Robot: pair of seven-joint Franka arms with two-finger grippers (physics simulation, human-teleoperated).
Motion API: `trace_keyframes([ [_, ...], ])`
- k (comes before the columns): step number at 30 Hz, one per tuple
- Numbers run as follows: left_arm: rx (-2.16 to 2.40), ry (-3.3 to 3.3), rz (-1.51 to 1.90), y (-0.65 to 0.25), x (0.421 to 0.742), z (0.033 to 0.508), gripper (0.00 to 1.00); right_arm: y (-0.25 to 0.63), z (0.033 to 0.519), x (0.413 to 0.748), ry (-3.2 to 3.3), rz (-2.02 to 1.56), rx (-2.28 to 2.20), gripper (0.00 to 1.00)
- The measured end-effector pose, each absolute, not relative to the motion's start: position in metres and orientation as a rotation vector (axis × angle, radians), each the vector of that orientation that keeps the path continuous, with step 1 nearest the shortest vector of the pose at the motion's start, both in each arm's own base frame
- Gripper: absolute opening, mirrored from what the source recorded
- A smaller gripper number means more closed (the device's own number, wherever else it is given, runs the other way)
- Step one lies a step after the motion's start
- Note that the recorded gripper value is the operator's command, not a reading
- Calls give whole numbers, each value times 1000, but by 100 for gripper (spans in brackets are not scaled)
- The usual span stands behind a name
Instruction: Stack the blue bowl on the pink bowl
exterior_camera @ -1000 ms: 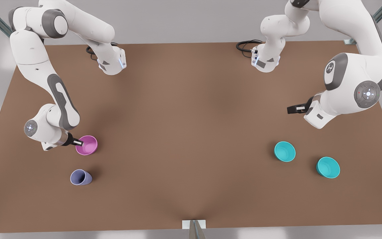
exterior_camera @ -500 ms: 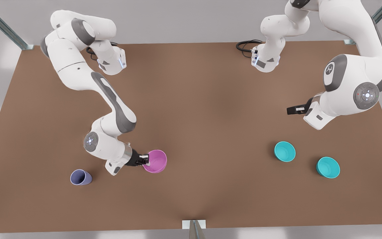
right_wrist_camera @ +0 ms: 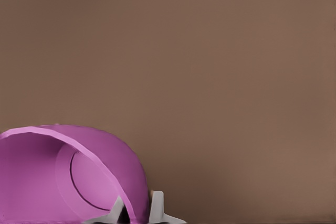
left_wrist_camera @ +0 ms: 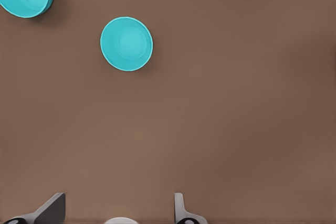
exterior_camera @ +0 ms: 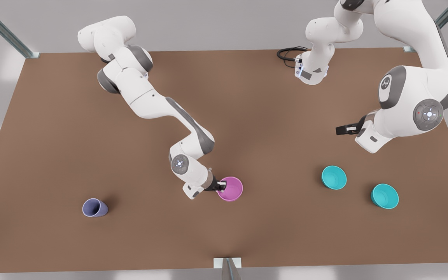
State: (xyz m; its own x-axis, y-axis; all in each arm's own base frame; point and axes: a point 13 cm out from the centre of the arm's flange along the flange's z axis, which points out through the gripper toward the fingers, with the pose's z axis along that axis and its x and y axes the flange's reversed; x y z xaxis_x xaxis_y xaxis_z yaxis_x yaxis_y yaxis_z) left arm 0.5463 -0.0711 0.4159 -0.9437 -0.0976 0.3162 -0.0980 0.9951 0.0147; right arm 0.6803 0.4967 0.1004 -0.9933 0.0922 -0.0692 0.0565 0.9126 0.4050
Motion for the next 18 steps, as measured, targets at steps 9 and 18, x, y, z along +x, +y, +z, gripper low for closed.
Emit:
trace_keyframes([
  [9,206,-2808,8,-41,562,390,100,400,206,749,2895,635,458,100],
  [18,275,-2794,74,55,613,204,100,-88,318,717,3049,266,953,100],
])
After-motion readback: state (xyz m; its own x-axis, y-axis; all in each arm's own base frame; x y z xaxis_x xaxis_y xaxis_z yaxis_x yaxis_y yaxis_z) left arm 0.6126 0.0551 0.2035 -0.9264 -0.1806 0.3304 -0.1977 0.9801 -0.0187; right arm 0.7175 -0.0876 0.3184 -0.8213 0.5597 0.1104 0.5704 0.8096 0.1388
